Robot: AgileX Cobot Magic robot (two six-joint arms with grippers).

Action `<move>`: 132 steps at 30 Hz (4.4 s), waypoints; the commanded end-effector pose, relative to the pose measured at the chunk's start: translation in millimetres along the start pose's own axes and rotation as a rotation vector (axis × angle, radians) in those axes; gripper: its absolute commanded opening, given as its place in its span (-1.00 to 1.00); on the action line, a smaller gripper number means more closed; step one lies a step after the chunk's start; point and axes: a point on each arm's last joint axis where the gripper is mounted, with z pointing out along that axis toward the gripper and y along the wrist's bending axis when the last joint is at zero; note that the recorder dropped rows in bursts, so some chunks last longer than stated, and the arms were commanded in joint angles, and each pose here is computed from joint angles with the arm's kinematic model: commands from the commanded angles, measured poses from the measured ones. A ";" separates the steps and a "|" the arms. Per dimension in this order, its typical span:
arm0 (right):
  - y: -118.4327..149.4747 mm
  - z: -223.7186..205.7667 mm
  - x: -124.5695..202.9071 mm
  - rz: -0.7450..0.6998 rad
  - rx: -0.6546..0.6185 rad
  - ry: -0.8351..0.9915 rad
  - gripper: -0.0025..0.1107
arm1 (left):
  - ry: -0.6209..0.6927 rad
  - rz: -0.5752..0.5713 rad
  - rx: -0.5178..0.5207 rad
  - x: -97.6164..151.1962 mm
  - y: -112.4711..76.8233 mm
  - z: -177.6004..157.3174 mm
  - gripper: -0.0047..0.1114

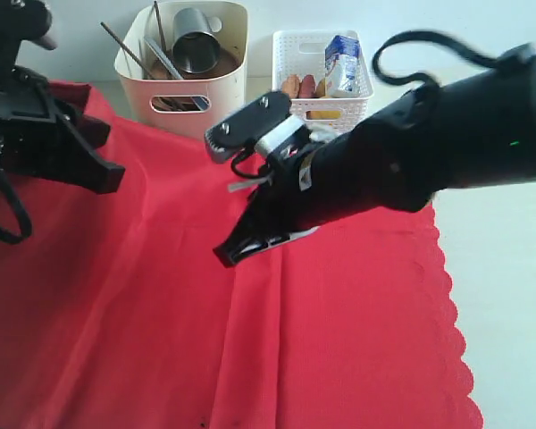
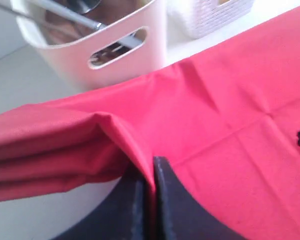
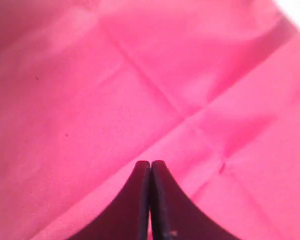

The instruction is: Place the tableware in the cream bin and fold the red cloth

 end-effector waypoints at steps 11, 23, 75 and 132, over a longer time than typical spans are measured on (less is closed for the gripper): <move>-47.9 -192.2 76.1 0.194 0.274 -0.384 -0.96 | 0.055 0.255 0.288 -48.7 -140.0 74.4 -0.90; -50.2 -218.7 96.5 0.252 0.390 -0.478 -0.96 | 0.039 0.344 0.400 -50.5 -236.7 152.8 -0.87; -52.4 -216.8 94.7 0.197 0.423 -0.468 -0.96 | 0.063 0.757 0.568 9.1 -310.6 78.0 -0.88; -77.3 13.8 106.3 -0.010 0.509 0.637 -0.96 | -0.229 0.097 0.015 75.3 -42.7 -81.0 -0.92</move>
